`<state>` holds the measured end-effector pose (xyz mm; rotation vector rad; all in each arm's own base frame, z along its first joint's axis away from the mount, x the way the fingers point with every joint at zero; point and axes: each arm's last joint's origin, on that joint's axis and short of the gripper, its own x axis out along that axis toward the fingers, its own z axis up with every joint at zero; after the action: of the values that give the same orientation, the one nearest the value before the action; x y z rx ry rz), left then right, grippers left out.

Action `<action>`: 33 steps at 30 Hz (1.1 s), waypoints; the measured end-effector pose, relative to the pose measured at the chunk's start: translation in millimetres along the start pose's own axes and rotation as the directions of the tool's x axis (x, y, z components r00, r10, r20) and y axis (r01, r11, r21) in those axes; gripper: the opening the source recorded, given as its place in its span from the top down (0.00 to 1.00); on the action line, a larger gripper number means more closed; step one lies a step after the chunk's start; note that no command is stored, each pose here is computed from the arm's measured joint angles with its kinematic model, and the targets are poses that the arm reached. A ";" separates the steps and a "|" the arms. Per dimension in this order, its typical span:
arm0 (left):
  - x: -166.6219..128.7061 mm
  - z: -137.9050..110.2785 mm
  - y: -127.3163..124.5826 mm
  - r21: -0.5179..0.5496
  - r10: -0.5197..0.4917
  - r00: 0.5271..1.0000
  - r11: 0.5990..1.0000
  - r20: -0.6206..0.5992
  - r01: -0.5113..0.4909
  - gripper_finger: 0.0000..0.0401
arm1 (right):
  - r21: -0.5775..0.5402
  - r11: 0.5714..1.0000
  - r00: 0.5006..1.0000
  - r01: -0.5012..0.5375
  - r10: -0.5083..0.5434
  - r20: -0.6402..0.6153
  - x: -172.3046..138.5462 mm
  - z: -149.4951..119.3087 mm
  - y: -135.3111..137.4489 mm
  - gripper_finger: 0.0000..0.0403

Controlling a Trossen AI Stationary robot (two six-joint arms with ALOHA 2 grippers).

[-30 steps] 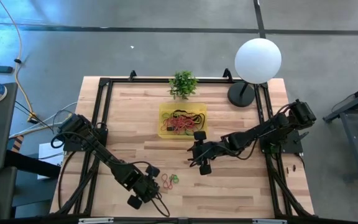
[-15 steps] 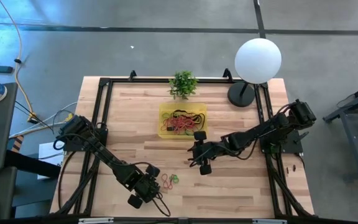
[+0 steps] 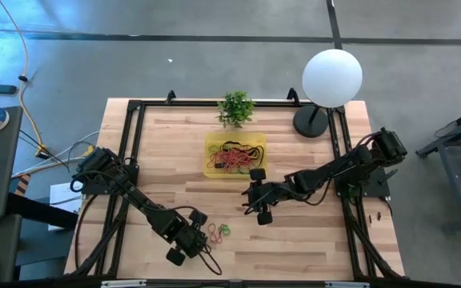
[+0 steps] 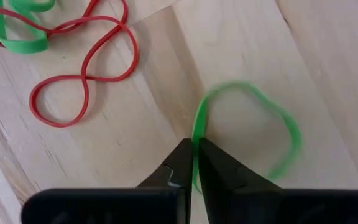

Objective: Pick and place rubber bands into bin
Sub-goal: Put the green rubber band into the yellow bin

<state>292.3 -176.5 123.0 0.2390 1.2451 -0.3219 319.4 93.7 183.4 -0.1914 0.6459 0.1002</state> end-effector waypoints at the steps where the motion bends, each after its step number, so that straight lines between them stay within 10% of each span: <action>1: 0.1 -0.1 0.1 0.000 0.003 1.000 1.000 0.000 -0.003 0.97 | 0.000 1.000 1.000 0.000 0.000 0.000 0.0 0.0 0.0 0.63; 33: -35.3 -6.9 7.7 0.010 0.193 0.981 0.981 0.000 -0.193 0.99 | -0.005 1.000 1.000 0.026 -0.026 -0.016 -0.1 -1.4 -1.0 0.65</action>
<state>279.0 -163.1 154.6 0.3659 1.2108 -0.1602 318.7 92.4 182.5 -0.2054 0.6593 0.0750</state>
